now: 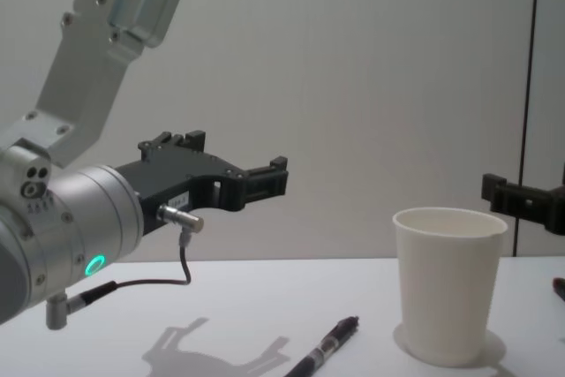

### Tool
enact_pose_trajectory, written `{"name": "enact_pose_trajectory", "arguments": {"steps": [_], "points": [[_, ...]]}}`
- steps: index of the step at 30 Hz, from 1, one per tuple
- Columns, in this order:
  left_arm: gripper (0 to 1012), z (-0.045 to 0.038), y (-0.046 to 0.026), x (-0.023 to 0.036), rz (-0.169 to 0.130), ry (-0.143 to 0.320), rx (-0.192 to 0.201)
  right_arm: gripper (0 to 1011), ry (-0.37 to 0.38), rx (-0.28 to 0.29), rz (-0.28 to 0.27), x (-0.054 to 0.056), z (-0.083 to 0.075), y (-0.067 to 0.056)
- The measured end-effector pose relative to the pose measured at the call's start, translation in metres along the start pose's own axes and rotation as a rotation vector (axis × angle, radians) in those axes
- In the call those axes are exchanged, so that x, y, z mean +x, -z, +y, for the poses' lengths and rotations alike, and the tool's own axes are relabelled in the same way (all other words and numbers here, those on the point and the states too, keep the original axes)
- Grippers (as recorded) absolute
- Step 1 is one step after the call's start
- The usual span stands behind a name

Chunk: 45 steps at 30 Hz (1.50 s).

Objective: Place the pen into the pen holder.

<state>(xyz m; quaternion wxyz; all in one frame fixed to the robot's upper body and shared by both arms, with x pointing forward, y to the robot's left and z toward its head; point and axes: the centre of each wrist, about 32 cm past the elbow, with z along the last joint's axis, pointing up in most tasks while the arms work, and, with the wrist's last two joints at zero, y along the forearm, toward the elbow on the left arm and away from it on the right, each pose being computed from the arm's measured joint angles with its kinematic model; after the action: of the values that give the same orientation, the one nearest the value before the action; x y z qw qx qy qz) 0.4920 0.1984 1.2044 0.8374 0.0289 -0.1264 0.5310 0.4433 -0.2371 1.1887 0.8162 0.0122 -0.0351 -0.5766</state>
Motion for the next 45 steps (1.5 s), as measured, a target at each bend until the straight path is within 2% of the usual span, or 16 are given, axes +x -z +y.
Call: {"name": "enact_pose_trajectory", "arguments": {"steps": [45], "points": [[1001, 0.0, 0.0, 0.0, 0.0, 0.0, 0.0, 1002, 0.0, 0.0, 0.0, 0.0003, 0.0, -0.0001]]}}
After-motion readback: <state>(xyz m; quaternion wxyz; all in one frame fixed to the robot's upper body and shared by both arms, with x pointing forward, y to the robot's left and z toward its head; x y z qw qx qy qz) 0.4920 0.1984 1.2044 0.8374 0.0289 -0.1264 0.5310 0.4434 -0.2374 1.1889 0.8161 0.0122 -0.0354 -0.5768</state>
